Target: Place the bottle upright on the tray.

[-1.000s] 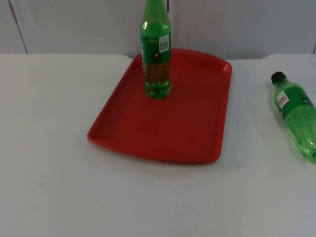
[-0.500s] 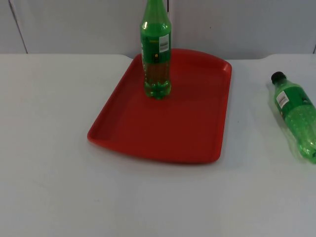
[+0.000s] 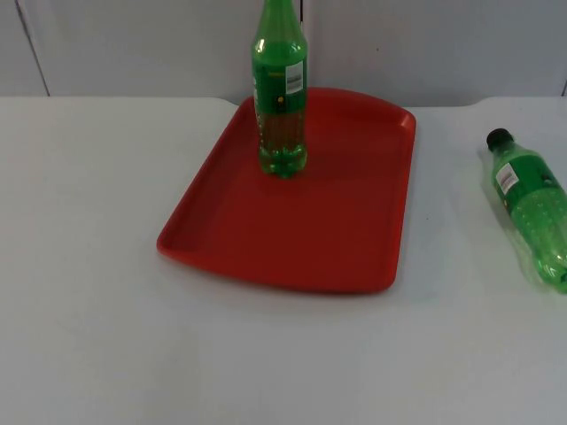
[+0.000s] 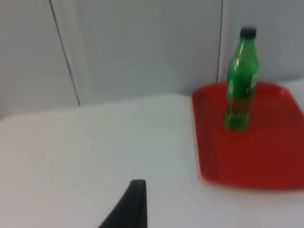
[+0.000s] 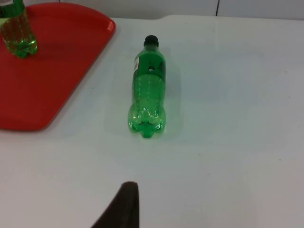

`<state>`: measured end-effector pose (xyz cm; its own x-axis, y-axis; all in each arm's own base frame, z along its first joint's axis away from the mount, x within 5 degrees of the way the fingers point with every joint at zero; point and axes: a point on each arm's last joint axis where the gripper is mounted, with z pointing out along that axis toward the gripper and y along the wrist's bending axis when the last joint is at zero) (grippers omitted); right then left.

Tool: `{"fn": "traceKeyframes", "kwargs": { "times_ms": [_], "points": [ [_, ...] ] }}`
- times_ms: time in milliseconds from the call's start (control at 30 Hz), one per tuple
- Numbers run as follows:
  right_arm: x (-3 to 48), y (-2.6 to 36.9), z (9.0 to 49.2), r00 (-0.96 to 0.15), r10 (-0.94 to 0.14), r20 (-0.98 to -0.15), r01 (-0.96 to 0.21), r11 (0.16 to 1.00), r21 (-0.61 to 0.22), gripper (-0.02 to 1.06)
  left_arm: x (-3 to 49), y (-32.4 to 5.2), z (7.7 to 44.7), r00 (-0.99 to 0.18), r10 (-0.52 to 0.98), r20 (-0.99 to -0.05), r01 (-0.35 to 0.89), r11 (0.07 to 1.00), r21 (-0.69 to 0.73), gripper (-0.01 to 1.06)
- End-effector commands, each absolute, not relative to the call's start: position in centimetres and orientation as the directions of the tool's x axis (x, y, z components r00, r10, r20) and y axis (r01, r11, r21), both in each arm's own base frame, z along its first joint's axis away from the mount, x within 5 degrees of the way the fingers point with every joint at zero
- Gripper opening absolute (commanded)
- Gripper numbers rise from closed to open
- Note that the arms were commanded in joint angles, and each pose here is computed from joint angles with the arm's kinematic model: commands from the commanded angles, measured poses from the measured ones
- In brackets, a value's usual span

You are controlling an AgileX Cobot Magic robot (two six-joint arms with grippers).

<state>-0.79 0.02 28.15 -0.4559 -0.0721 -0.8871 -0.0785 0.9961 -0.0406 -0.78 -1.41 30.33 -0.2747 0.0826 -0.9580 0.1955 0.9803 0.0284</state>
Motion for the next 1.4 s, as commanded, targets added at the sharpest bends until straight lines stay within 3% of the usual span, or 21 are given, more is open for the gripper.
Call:
{"fn": "traceKeyframes", "kwargs": {
  "times_ms": [0, 533, 700, 1367],
  "points": [
    [-0.7, 0.0, 28.0, -0.453, -0.075, -0.888, -0.079, 0.996, -0.044, 1.05, -0.7, -1.3, 29.7, -0.301, 0.093, -0.949, 0.19, 0.981, 0.036, 1.05],
    [-0.7, 0.0, 28.0, -0.453, -0.075, -0.888, -0.079, 0.996, -0.044, 1.05, -0.5, -0.9, 29.1, -0.346, 0.046, -0.937, 0.129, 0.992, 0.001, 1.05],
    [-0.7, 0.0, 28.0, -0.453, -0.075, -0.888, -0.079, 0.996, -0.044, 1.05, -0.5, -0.5, 27.4, -0.474, 0.077, -0.877, 0.105, 0.994, 0.03, 1.05],
    [-0.7, 0.0, 28.0, -0.453, -0.075, -0.888, -0.079, 0.996, -0.044, 1.05, -0.5, -0.5, 27.5, -0.469, 0.071, -0.88, 0.102, 0.994, 0.026, 1.05]
  ]
}}
